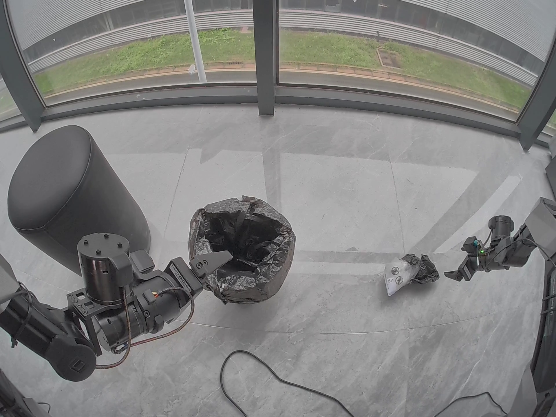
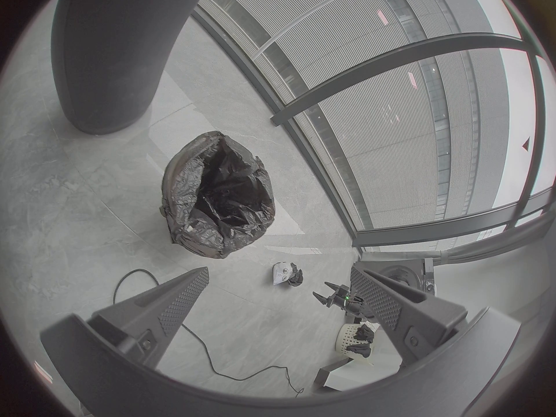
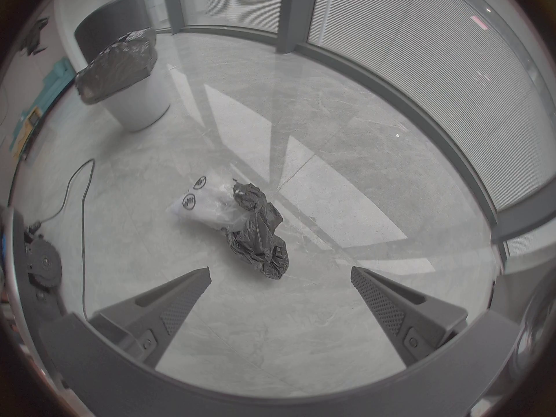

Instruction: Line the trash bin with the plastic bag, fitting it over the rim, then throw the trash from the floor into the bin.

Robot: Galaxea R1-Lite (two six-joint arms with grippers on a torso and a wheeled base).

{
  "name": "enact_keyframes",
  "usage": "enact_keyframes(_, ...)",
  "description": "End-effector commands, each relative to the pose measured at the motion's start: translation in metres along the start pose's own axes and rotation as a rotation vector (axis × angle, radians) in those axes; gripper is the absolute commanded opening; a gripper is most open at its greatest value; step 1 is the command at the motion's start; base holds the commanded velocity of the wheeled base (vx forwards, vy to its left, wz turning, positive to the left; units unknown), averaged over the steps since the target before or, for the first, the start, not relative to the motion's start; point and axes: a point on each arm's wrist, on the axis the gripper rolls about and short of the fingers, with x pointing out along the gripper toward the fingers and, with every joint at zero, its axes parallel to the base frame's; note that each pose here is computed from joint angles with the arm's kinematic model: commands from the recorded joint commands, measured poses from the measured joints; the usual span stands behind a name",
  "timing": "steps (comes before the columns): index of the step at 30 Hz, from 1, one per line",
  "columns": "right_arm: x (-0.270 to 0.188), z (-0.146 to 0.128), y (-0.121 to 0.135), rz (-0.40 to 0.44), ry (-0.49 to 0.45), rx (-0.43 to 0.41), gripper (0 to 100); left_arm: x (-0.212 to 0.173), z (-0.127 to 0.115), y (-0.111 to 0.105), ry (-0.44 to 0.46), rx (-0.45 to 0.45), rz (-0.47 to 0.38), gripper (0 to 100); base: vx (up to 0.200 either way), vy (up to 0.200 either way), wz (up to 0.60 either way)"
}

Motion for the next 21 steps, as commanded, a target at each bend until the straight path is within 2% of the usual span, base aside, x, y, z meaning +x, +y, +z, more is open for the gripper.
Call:
enact_keyframes(1,0.021,0.007,-0.018,0.076,-0.029,-0.133,100,0.012,-0.006,0.003,0.016,0.015,-0.010,100,0.000,0.000,0.00)
enact_keyframes(3,0.028,0.014,-0.023,0.121,-0.055,-0.190,100,0.013,-0.008,0.003,0.019,0.020,-0.007,100,0.000,0.000,0.00)
enact_keyframes(4,0.029,0.014,-0.023,0.125,-0.057,-0.192,100,0.013,-0.008,0.003,0.018,0.020,-0.007,100,0.000,0.000,0.00)
enact_keyframes(5,0.040,0.018,-0.026,0.162,-0.108,-0.236,100,0.013,-0.008,0.004,0.015,0.020,-0.003,100,0.000,0.000,0.00)
enact_keyframes(8,0.056,0.026,-0.024,0.205,-0.164,-0.293,100,0.013,-0.007,0.004,0.010,0.018,-0.003,100,0.000,0.200,0.00)
enact_keyframes(11,0.063,0.023,-0.019,0.235,-0.152,-0.286,100,0.014,-0.005,0.004,0.001,0.018,-0.003,100,0.000,0.200,0.00)
enact_keyframes(16,0.088,0.001,0.001,0.297,-0.132,-0.259,100,0.014,-0.001,0.000,-0.028,0.021,-0.037,100,0.000,0.000,0.00)
enact_keyframes(21,0.107,-0.020,0.021,0.350,-0.104,-0.223,100,0.017,-0.003,0.002,-0.022,0.022,-0.037,100,0.000,0.000,0.00)
